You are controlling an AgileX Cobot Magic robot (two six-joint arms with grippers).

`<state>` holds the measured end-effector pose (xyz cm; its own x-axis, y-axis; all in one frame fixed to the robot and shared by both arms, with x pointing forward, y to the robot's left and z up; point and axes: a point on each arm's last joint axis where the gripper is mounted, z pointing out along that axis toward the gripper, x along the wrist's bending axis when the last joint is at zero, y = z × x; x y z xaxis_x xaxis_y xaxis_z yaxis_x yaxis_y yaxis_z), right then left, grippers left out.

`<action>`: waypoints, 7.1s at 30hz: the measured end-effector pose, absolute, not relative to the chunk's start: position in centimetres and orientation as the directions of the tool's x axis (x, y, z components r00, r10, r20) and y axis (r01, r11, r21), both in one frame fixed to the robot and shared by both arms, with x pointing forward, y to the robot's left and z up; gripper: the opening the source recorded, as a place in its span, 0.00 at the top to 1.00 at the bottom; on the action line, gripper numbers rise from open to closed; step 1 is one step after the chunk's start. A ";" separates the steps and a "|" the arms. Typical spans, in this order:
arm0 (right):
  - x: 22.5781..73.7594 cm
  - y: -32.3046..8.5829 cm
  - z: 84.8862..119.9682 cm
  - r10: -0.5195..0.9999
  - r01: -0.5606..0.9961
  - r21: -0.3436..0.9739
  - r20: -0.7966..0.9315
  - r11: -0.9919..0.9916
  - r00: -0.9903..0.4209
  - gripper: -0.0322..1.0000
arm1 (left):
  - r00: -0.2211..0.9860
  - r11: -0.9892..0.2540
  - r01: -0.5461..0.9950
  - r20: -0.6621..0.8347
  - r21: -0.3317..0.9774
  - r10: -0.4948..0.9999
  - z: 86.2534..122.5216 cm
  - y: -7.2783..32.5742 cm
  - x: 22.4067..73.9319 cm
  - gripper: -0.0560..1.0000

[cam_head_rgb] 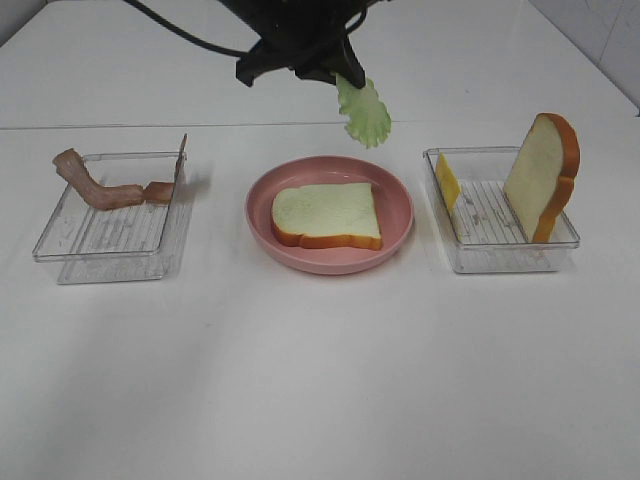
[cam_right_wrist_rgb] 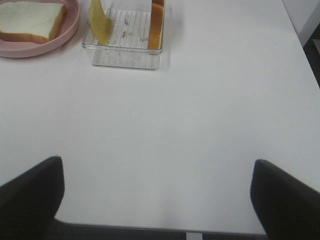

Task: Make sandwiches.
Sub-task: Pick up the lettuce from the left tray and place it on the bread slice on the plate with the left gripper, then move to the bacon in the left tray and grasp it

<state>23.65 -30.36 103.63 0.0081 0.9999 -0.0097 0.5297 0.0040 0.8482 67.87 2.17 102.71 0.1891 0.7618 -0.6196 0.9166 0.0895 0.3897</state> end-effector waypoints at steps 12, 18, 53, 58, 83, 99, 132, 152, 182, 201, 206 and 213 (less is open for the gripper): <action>23.6 -30.4 103.6 1.000 0.530 0.848 -0.010 0.004 0.008 0.02 | 0.139 0.029 0.968 -0.626 0.250 0.767 94.4 1.0 68.8 0.95; 23.6 -30.4 103.6 1.000 0.530 0.848 -0.010 0.004 0.008 0.02 | 0.136 0.001 0.973 -0.580 0.229 0.803 91.6 1.2 69.0 0.95; 23.6 -30.4 103.6 1.000 0.530 0.848 -0.010 0.004 0.008 0.02 | 0.252 -0.109 0.931 -0.398 0.349 0.882 91.2 2.4 69.8 0.40; 23.6 -30.4 103.6 1.000 0.530 0.848 -0.010 0.004 0.008 0.02 | 0.273 -0.126 0.918 -0.371 0.375 0.888 92.3 2.6 69.8 0.06; 23.6 -30.3 103.6 1.000 0.530 0.848 -0.009 0.004 0.008 0.02 | 0.305 -0.169 0.894 -0.286 0.415 0.909 97.1 3.8 69.1 0.01; 23.6 -30.3 103.6 1.000 0.530 0.848 -0.009 0.004 0.008 0.02 | 0.350 -0.322 0.831 0.023 0.454 0.936 106.9 8.1 66.2 0.01; 23.6 -30.3 103.6 1.000 0.530 0.848 -0.009 0.004 0.008 0.02 | 0.054 -0.005 0.907 -0.105 0.420 0.993 108.1 17.5 68.9 0.01; 23.6 -30.3 103.6 1.000 0.530 0.848 -0.009 0.004 0.008 0.02 | -0.120 0.163 0.937 -0.153 0.310 0.981 104.6 26.6 70.6 0.01; 23.6 -30.3 103.6 1.000 0.530 0.848 -0.009 0.004 0.008 0.02 | -0.142 0.177 0.955 -0.156 0.238 0.977 96.2 29.2 72.5 0.01; 23.6 -30.3 103.6 1.000 0.530 0.848 -0.009 0.004 0.008 0.02 | -0.144 0.182 0.945 -0.157 0.272 0.977 94.0 29.3 73.5 0.09; 23.6 -30.3 103.6 1.000 0.530 0.848 -0.009 0.004 0.008 0.02 | -0.144 0.182 0.945 -0.157 0.272 0.977 94.0 29.3 73.5 0.26; 23.6 -30.3 103.6 1.000 0.530 0.848 -0.009 0.004 0.008 0.02 | -0.144 0.182 0.945 -0.157 0.272 0.977 94.0 29.3 73.5 0.40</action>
